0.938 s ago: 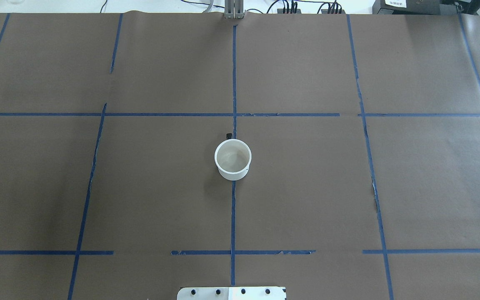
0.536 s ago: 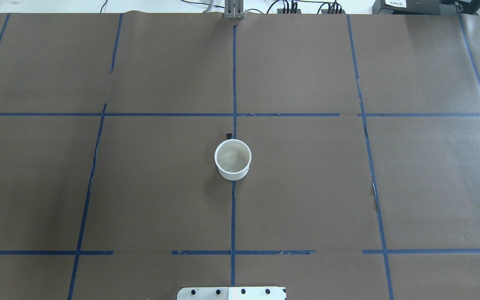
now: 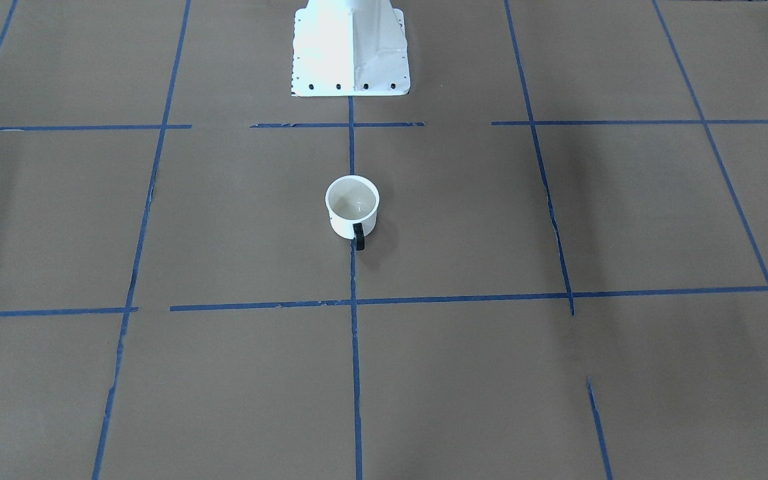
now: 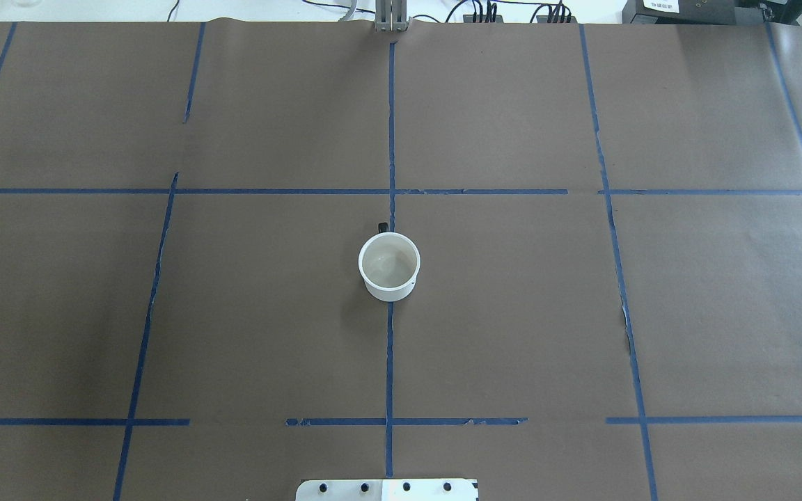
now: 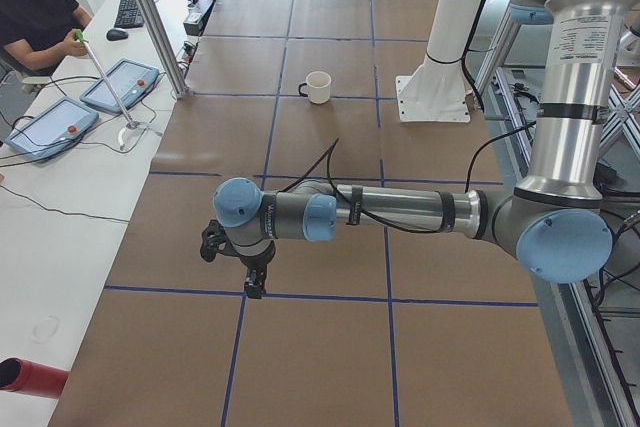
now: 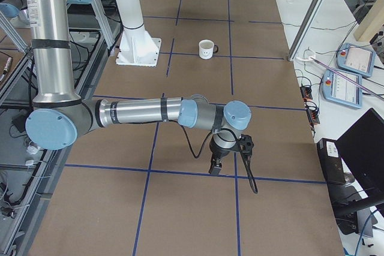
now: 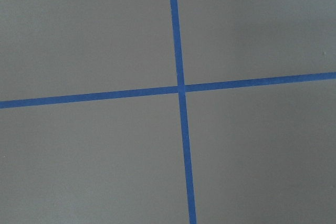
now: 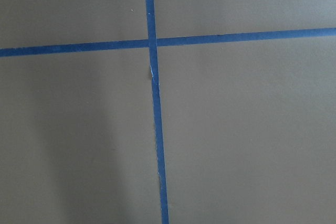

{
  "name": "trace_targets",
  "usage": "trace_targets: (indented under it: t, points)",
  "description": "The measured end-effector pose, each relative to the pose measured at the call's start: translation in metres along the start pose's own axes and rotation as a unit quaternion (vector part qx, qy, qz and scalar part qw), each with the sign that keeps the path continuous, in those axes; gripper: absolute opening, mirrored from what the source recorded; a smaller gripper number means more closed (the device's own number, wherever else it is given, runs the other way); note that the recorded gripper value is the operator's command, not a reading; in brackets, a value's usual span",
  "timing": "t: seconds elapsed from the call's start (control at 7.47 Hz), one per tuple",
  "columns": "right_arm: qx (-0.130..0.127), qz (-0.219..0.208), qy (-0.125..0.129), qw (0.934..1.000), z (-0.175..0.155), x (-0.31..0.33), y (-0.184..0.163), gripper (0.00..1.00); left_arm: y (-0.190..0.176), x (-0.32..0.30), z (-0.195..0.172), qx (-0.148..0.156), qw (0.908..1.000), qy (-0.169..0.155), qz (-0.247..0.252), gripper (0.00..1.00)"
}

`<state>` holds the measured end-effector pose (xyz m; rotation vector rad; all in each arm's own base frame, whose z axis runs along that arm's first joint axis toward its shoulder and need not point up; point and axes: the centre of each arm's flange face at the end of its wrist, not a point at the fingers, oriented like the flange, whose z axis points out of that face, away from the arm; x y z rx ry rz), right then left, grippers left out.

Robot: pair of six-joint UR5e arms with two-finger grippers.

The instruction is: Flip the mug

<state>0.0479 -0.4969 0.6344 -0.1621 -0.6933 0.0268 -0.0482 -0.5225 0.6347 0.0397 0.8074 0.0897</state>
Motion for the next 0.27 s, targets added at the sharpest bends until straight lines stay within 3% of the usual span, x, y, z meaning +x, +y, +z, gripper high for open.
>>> trace_targets:
  t: [0.27]
  points:
    - [0.000, 0.000, 0.000, 1.0000, 0.0000, 0.0000, 0.0000, 1.00, -0.0033, 0.0020, -0.0023, 0.002, 1.0000, -0.001, 0.002, 1.00]
